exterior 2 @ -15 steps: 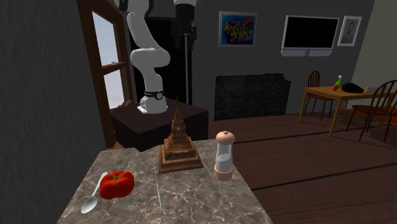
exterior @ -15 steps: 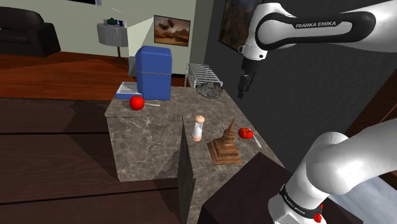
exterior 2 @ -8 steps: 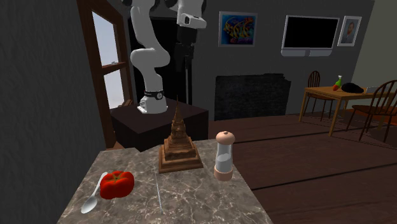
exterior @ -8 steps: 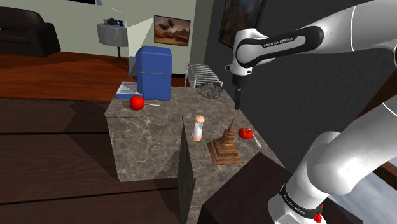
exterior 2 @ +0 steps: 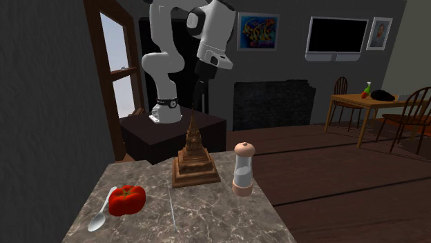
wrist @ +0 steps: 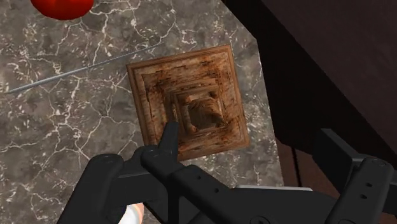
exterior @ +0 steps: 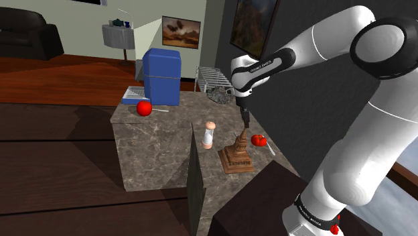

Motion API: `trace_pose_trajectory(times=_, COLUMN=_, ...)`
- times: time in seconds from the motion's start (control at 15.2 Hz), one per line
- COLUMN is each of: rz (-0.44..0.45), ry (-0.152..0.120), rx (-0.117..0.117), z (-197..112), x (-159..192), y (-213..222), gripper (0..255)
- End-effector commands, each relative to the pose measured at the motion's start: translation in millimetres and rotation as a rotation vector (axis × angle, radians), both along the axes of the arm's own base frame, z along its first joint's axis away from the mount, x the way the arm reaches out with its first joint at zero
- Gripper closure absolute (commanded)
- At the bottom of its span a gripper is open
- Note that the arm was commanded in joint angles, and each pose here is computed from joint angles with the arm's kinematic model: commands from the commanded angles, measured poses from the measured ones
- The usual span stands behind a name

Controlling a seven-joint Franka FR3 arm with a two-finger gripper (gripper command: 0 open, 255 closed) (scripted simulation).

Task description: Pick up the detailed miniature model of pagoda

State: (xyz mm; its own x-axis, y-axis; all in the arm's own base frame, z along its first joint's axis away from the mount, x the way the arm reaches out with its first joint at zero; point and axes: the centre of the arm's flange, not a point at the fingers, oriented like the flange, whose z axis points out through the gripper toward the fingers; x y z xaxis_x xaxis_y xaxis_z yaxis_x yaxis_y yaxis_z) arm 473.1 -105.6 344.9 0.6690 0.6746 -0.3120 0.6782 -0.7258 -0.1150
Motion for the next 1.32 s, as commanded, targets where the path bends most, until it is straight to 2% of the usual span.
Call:
trace_pose_trajectory(times=0.0, rz=0.070, ry=0.046, rx=-0.001, z=-27, x=10, y=-2, gripper=0)
trace_pose_trajectory(times=0.07, rz=0.103, ry=0.068, rx=-0.001, z=-41, x=15, y=-4, gripper=0)
trace_pose_trajectory(times=0.13, rz=0.117, ry=0.077, rx=-0.002, z=-47, x=16, y=-5, gripper=0)
trace_pose_trajectory(times=0.73, rz=0.117, ry=0.077, rx=-0.002, z=-87, x=16, y=-5, gripper=0)
trace_pose_trajectory(times=0.79, rz=0.117, ry=0.077, rx=-0.002, z=-88, x=16, y=-4, gripper=255)
trace_pose_trajectory(times=1.25, rz=0.117, ry=0.077, rx=-0.002, z=-87, x=15, y=-4, gripper=255)
